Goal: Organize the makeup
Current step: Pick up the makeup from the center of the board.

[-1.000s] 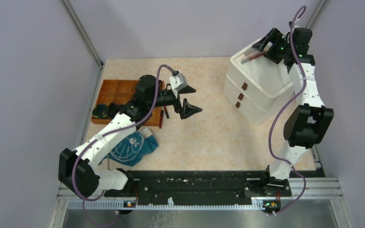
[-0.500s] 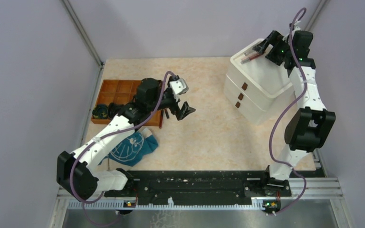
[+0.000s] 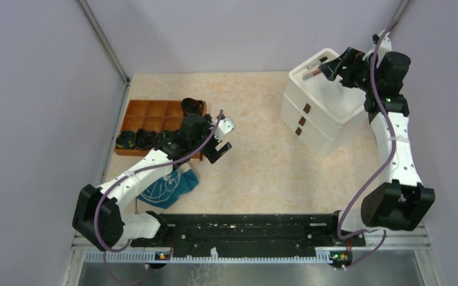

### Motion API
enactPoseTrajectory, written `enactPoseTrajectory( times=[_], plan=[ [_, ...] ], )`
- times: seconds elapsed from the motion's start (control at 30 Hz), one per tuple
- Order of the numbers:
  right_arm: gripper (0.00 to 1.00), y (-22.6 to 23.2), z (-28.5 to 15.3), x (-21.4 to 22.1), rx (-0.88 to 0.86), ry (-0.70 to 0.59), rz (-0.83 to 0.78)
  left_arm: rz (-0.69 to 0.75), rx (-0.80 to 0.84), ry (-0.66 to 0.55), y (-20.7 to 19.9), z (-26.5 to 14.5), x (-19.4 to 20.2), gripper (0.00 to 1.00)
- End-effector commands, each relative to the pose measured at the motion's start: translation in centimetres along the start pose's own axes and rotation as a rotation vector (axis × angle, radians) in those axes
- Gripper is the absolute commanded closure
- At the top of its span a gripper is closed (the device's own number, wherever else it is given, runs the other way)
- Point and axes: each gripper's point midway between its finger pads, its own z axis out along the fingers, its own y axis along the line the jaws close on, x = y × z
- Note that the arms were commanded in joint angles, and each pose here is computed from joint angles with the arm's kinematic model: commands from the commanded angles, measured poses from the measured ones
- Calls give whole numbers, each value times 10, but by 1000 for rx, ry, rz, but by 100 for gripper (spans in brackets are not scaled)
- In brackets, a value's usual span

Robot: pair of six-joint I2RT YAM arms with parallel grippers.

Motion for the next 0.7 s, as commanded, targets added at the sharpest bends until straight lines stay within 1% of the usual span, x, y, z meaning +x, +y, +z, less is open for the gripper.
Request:
enactPoseTrajectory(
  times=[0.0,0.03,0.13,0.3,0.57,0.67],
  plan=[
    [11,36,-28,-3,-136,-57,-112,-7,-100,166,14,7,42,1],
    [11,37,-32,7,-148,-44,-115,-15,-120,197,17,8,48,1],
    [11,42,-44,26,-189,-24,-140,-41,-86,249,11,16,58,1],
    [12,45,-61,52,-223,-11,-185,-70,-45,275,5,35,64,2],
    [12,51,-71,56,-246,-40,-227,-142,-105,376,19,63,80,4],
    [12,50,-72,57,-241,-45,-239,-179,-93,401,20,72,84,7]
  ],
)
